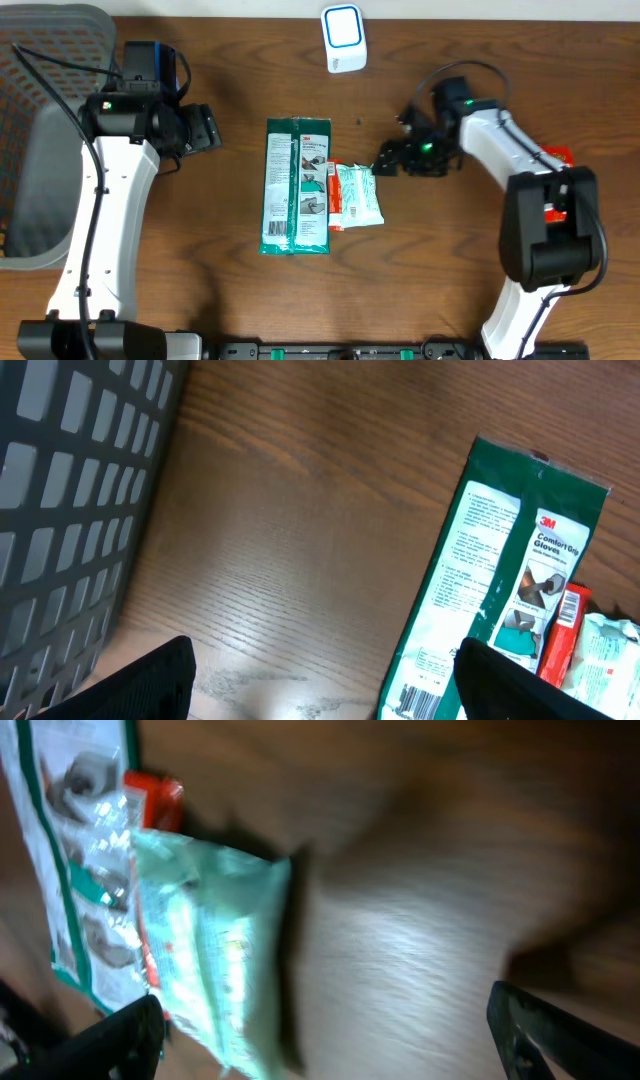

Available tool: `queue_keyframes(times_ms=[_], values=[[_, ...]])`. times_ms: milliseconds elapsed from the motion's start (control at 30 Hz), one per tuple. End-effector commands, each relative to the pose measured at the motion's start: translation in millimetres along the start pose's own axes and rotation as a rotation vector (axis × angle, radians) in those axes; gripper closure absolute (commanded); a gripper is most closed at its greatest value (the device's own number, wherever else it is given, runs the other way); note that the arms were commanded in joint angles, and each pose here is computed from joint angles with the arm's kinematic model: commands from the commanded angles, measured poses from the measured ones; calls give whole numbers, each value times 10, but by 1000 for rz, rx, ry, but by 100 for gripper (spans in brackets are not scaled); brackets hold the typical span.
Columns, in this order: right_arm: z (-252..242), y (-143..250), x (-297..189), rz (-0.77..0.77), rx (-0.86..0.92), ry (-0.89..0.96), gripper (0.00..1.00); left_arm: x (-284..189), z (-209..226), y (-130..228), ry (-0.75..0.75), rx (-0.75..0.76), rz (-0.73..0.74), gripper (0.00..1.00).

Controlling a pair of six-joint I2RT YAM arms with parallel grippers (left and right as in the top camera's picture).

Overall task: Scan the item barcode
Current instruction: 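Move the right gripper left over the mint-green wipes pack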

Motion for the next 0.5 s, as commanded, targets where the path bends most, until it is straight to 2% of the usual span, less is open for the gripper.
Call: queue_keyframes(times_ms=[0,200,467], values=[[267,6,173,-16,-1,-2,2,-33,18,-16,-7,-2,-11,17],[412,43,362,-74,103,312,5,-33,18,-16,-7,-2,-11,17],[497,133,425,-134,118,565,9,-33,18,-16,-7,-2,-11,17]])
Point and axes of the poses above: each gripper's point midway between its finger pads, its own x axis out along the fingers, its own z axis along the line the jaws close on, y = z × x, the point moved 9 cm from there along -x, back along the fingers, and after that the axes turned 1 degree about x, right-handed, at the moved point
